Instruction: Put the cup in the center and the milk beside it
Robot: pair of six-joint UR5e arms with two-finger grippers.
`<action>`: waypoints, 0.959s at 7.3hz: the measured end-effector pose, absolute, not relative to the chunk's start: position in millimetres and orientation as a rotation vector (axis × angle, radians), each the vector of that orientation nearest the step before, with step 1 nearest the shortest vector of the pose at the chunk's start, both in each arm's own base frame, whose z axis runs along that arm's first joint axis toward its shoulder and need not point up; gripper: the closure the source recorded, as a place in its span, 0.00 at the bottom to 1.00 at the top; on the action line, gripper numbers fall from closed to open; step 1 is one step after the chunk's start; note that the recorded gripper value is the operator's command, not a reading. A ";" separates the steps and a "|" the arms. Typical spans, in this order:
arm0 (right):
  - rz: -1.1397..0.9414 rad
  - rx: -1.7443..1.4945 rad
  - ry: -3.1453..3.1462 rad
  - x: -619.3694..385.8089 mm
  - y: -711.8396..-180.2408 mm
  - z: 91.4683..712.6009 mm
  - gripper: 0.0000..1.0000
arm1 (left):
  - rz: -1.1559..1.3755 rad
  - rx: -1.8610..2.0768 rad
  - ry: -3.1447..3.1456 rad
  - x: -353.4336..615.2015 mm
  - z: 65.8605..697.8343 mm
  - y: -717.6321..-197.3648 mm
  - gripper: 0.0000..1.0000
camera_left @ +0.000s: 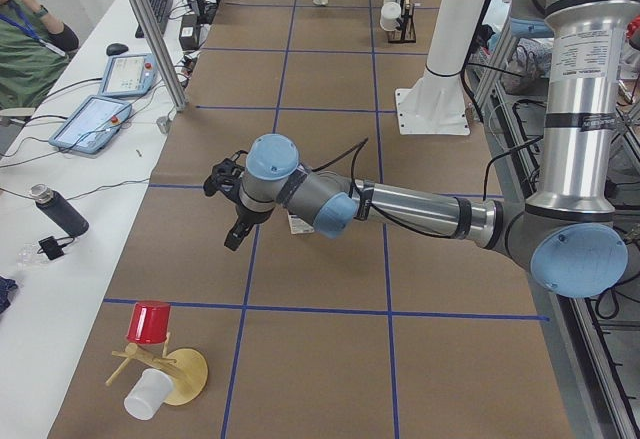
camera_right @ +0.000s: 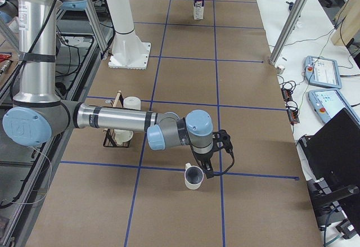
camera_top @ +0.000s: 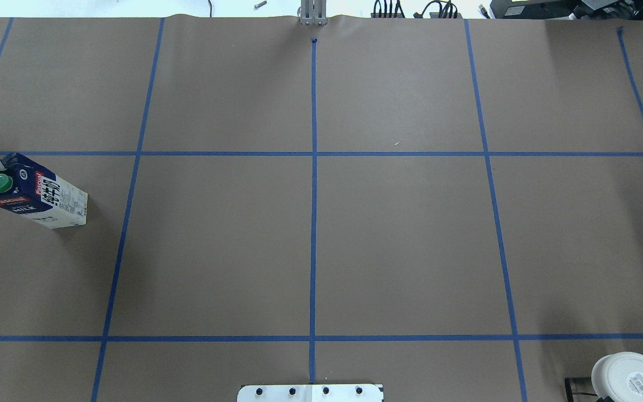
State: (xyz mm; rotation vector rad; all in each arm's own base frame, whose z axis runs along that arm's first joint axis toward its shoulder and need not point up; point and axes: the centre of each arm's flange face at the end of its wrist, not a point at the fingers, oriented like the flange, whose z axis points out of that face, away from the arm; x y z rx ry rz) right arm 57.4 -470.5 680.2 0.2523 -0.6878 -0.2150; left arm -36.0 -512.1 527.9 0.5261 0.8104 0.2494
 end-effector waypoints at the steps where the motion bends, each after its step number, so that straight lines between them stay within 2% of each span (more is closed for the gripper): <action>1: -0.208 0.239 -0.690 57.3 -468.6 710.7 0.00 | 0.252 0.531 0.810 -35.6 527.4 -512.0 0.01; 2: -0.197 0.227 -0.696 56.9 -465.8 734.1 0.02 | 0.252 0.532 0.810 -35.5 527.2 -512.0 0.01; 3: -0.190 0.215 -0.702 54.5 -463.0 745.8 0.09 | 0.252 0.533 0.810 -35.5 526.9 -512.0 0.01; 4: -0.196 0.206 -0.705 49.0 -461.3 751.1 0.32 | 0.252 0.534 0.810 -35.7 526.6 -512.0 0.01; 5: -0.213 0.195 -0.706 40.3 -460.1 754.1 0.37 | 0.253 0.534 0.810 -35.8 526.9 -511.8 0.01; 7: -0.249 0.181 -0.708 23.3 -459.6 755.8 1.00 | 0.254 0.533 0.809 -35.8 528.3 -511.6 0.01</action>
